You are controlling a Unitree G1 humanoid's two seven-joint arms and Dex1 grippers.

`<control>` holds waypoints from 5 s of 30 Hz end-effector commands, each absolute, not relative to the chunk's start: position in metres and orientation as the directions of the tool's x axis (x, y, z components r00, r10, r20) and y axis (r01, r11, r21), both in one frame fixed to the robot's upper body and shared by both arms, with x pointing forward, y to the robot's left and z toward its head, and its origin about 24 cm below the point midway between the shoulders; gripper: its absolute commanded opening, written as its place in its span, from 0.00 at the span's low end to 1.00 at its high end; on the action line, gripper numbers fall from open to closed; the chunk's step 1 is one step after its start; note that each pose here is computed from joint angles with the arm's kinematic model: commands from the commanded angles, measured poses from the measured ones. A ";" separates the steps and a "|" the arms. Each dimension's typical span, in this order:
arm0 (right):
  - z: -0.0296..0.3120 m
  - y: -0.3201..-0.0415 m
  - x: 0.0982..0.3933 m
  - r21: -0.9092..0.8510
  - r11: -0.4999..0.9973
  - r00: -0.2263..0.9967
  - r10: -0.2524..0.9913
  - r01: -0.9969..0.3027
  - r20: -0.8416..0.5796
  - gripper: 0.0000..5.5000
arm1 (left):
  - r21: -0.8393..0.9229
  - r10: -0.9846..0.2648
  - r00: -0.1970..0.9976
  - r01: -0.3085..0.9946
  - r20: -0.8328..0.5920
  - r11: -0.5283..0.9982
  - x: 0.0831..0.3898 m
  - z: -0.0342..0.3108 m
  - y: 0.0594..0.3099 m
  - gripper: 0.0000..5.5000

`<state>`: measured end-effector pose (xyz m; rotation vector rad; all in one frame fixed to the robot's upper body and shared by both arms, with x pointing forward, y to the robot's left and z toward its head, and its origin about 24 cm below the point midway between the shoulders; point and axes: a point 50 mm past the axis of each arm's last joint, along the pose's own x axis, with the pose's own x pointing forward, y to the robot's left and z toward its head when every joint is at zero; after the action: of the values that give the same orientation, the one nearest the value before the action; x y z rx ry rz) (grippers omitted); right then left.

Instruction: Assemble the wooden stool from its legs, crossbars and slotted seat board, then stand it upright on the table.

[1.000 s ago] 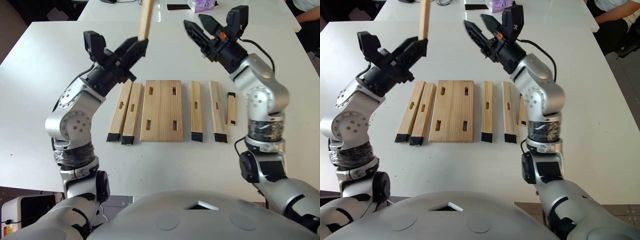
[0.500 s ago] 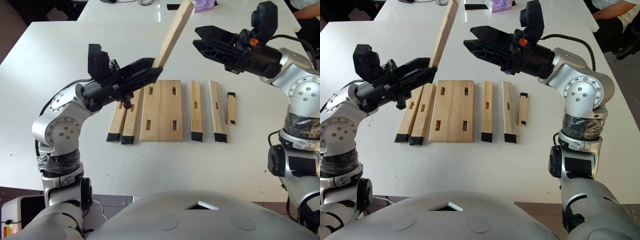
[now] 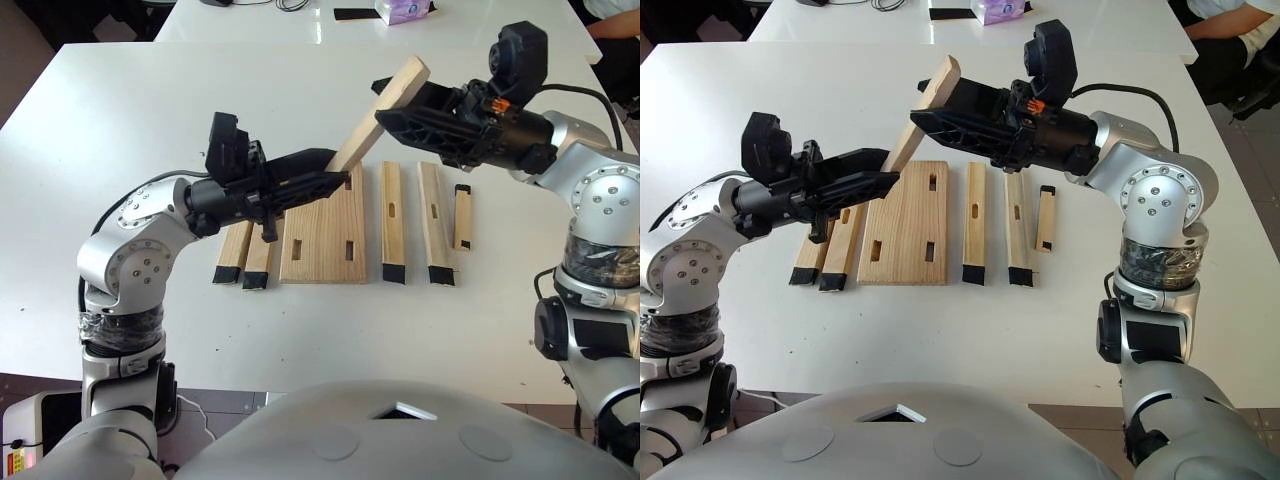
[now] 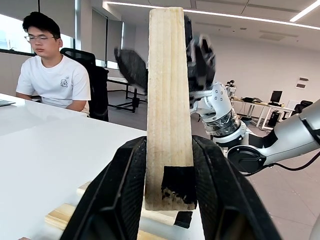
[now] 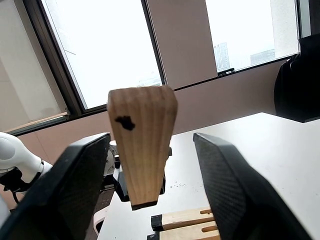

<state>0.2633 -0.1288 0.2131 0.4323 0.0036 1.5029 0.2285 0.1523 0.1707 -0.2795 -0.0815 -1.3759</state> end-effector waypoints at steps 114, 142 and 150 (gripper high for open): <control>0.042 -0.250 0.278 0.097 0.436 0.323 0.783 -0.895 -0.532 0.24 | -0.419 -0.483 0.805 0.592 0.344 0.688 0.278 0.138 0.142 0.46; 0.145 -0.256 0.264 -0.069 0.449 0.451 0.853 -0.891 -0.264 0.49 | -0.426 -0.434 0.828 0.557 0.354 0.713 0.274 0.135 0.152 0.46; 0.195 -0.227 0.274 -0.117 0.456 0.461 0.887 -0.882 -0.026 0.49 | -0.430 -0.431 0.828 0.557 0.358 0.711 0.274 0.134 0.149 0.46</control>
<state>0.2673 -0.2383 0.1785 -0.1441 0.0560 1.1036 0.2734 0.1510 0.1352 -0.5516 -0.2439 -0.5624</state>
